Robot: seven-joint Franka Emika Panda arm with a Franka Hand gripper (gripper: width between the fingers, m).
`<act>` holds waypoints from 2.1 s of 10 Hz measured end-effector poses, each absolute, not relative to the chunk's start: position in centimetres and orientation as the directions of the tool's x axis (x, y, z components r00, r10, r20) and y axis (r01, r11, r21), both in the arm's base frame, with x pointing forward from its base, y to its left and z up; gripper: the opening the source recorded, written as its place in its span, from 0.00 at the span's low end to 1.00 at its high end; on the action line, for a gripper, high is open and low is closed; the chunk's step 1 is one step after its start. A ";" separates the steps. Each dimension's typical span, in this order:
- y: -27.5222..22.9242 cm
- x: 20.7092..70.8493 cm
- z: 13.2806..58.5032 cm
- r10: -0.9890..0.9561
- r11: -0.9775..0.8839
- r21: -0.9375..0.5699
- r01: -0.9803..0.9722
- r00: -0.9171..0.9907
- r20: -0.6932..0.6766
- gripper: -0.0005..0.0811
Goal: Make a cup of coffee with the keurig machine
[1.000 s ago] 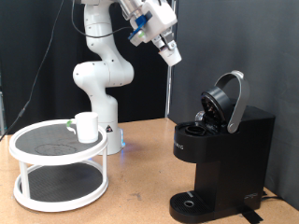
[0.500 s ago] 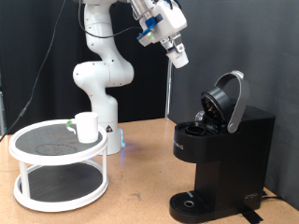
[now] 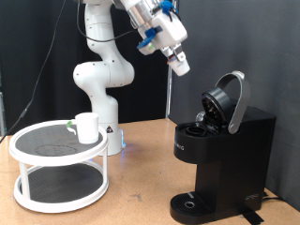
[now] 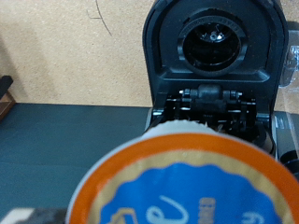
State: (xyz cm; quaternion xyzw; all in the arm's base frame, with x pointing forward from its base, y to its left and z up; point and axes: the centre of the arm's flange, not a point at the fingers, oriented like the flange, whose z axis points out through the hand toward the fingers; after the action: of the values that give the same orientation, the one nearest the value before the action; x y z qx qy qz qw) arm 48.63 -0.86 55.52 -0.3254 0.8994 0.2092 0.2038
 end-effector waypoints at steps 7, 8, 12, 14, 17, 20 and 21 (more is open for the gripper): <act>2.9 49.5 49.9 -0.555 0.685 0.229 -0.692 -0.699 -0.450 0.48; 3.2 49.5 49.1 -0.558 0.687 0.225 -0.691 -0.700 -0.445 0.48; 4.0 49.5 46.6 -0.566 0.701 0.196 -0.685 -0.703 -0.431 0.48; 4.3 49.6 45.5 -0.567 0.707 0.188 -0.681 -0.706 -0.425 0.48; 4.7 49.9 44.0 -0.578 0.704 0.187 -0.686 -0.705 -0.412 0.48; 5.0 50.0 42.8 -0.588 0.696 0.196 -0.690 -0.705 -0.396 0.48; 5.2 50.0 42.3 -0.590 0.695 0.201 -0.691 -0.707 -0.389 0.48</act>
State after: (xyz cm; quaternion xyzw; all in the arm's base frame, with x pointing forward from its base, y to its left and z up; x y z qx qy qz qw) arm 50.04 5.19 42.35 -0.3525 0.9084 0.1685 0.1488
